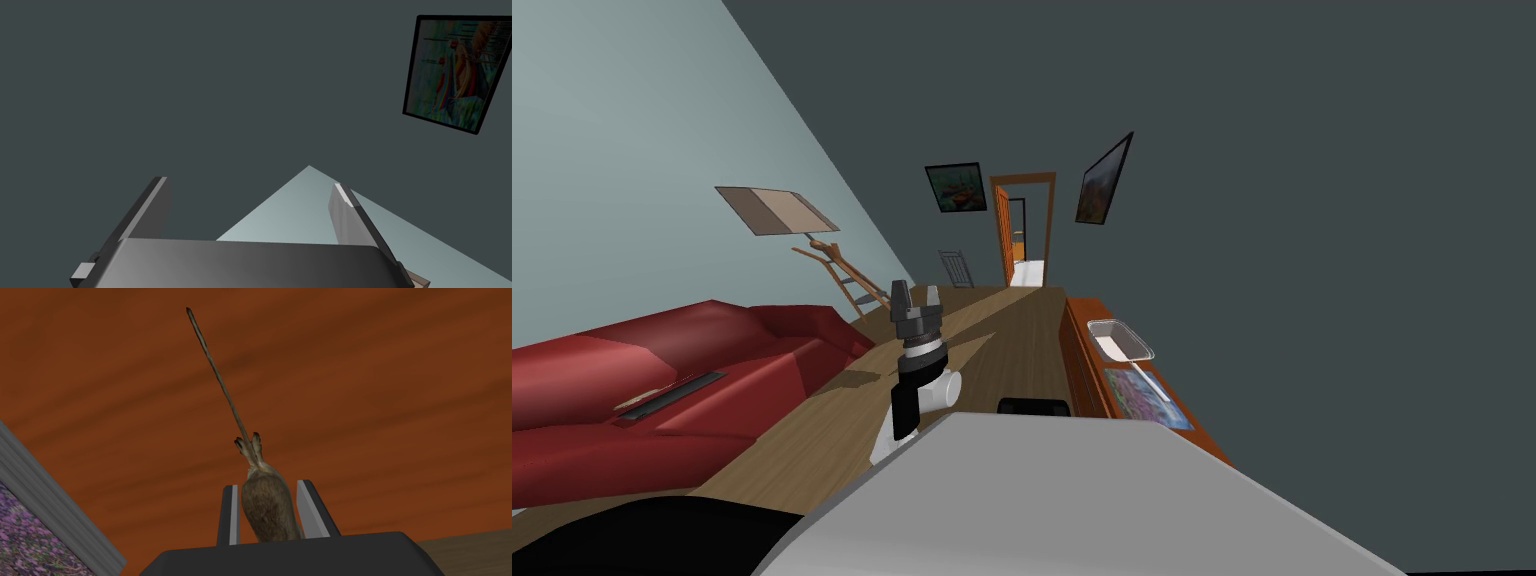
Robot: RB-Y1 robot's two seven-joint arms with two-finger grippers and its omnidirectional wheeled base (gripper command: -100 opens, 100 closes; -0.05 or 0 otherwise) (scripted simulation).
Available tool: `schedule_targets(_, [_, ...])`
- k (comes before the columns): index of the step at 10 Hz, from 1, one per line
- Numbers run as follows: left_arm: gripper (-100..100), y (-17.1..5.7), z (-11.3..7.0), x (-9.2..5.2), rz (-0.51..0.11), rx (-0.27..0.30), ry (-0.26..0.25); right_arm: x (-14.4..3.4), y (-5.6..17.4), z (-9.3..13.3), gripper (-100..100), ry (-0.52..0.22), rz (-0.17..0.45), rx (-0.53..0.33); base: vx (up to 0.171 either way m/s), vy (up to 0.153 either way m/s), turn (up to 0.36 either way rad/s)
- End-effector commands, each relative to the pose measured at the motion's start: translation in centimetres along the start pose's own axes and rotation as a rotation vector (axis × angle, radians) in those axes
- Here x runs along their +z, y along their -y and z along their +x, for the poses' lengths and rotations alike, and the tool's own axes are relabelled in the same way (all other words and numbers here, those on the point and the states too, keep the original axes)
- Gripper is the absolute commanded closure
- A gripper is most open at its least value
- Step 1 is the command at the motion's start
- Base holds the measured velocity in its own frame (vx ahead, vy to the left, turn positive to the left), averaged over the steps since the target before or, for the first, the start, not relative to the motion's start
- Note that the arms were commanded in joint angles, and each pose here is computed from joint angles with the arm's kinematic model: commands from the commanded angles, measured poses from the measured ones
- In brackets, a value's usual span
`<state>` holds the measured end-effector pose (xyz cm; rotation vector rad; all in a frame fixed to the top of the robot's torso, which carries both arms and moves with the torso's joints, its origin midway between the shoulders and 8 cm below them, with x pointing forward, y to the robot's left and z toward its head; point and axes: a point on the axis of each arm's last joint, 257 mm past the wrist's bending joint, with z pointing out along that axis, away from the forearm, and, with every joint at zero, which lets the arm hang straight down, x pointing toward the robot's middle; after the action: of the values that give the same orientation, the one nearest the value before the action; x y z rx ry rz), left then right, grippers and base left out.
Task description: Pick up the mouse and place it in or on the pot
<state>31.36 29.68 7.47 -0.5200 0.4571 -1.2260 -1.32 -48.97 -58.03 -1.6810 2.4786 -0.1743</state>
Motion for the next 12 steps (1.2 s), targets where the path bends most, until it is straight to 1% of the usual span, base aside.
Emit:
schedule_targets(1, [0,0.0,0.0,0.0,0.000,0.000,0.000,-0.5,-0.6,0.2,100,-0.004,0.003,0.004,0.030,-0.011,-0.001])
schedule_targets(4, [0,0.0,0.0,0.0,0.000,0.000,0.000,-1.0,-1.1,0.6,100,-0.011,0.003,-0.009,0.032,-0.009,-0.004])
schedule_targets(5, [0,0.0,0.0,0.0,0.000,0.000,0.000,-1.5,-1.5,1.0,100,-0.017,0.007,0.000,0.042,-0.008,-0.001])
schedule_targets(7, [0,0.0,0.0,0.0,0.000,0.000,0.000,-1.4,-1.5,1.0,100,-0.018,0.005,-0.010,0.022,-0.004,-0.005])
schedule_targets(8, [0,0.0,0.0,0.0,0.000,0.000,0.000,-1.5,-1.5,1.0,0,-0.018,0.005,-0.009,0.000,0.000,0.000])
schedule_targets(9, [0,0.0,0.0,0.0,0.000,0.000,0.000,-2.6,-2.0,3.1,100,-0.044,-0.020,-0.009,0.069,0.059,-0.001])
schedule_targets(12, [0,0.0,0.0,0.0,0.000,0.000,0.000,-4.7,-2.5,6.5,100,-0.086,-0.059,-0.009,0.107,0.126,-0.009])
